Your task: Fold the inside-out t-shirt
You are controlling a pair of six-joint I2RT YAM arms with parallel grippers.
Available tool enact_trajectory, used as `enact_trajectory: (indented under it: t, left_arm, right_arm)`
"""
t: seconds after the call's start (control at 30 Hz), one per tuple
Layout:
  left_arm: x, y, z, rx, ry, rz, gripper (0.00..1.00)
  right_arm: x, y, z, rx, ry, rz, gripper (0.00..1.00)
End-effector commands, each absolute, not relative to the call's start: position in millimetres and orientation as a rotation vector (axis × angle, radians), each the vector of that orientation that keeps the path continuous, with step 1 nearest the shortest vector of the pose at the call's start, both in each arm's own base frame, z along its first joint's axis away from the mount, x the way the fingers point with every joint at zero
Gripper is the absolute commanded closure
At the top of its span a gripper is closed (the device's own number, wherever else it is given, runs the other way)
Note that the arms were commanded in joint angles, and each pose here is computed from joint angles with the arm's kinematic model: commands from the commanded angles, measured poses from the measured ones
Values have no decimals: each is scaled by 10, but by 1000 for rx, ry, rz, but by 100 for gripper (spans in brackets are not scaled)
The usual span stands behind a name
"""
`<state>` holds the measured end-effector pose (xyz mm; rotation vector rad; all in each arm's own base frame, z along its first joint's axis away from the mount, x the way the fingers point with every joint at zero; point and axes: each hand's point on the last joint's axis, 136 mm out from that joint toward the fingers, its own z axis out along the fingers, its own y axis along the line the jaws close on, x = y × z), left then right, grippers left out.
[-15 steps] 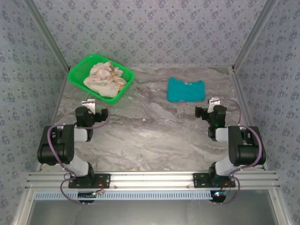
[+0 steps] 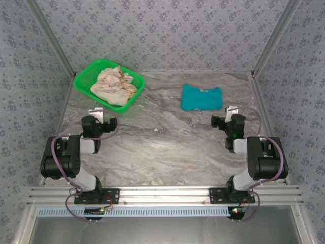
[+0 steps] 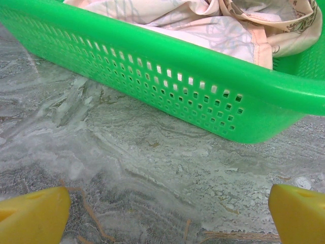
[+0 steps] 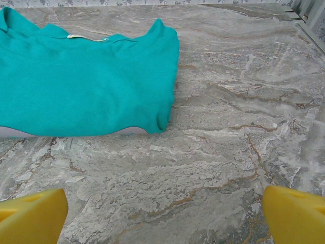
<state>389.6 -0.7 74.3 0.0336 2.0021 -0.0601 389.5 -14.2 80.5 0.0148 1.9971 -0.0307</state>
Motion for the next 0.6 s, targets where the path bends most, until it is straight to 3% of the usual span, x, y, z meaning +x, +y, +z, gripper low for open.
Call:
enact_trajectory:
  t: [0.0, 0.57]
  left_arm:
    - [3955, -30, 896, 38, 1949, -87, 0]
    - [3979, 130, 889, -56, 1963, -26, 0]
  right_arm:
    - [3913, -142, 827, 2, 1990, -34, 0]
    - [3913, -149, 827, 5, 1990, -28, 0]
